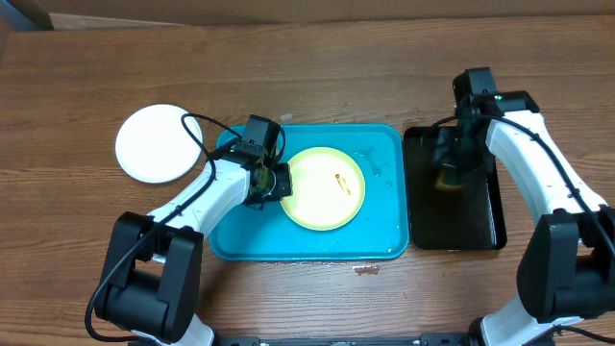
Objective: Clean dirty plates on tray and stack at the side
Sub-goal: 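Carry the sponge left onto the yellow plate with the right gripper, then scrub the yellow plate with the sponge while the left gripper holds it, then return the sponge to the black tray and raise the right gripper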
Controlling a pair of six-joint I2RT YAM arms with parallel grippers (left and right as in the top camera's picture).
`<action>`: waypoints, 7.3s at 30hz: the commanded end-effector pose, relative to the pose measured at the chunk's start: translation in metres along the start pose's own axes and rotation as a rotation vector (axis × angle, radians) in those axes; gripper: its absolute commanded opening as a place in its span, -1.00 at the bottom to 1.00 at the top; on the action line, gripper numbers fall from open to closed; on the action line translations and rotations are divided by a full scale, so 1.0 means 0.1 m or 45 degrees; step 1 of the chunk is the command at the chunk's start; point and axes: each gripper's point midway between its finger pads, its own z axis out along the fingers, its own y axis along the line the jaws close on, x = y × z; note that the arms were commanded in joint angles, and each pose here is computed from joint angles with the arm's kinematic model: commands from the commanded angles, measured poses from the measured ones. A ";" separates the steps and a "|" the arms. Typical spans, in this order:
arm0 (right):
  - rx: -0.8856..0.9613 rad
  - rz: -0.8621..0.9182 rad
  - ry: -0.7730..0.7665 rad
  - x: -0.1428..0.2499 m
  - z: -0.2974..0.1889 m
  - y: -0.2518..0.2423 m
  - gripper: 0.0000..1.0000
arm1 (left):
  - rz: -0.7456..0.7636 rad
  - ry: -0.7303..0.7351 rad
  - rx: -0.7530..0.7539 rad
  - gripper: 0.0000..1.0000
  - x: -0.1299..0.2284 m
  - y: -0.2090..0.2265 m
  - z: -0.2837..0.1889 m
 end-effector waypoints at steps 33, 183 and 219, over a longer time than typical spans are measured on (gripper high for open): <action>0.115 -0.742 -0.311 0.44 0.57 1.91 -0.92 | 0.016 -0.042 0.018 -0.93 -0.10 -0.08 -0.09; -0.347 -0.528 -0.435 0.18 0.71 2.42 -0.92 | 0.039 -0.036 0.015 -0.92 -0.08 -0.07 -0.09; -0.098 -0.113 -0.324 -0.24 -0.17 0.54 -0.93 | 0.039 -0.037 0.015 -0.90 -0.09 -0.07 -0.09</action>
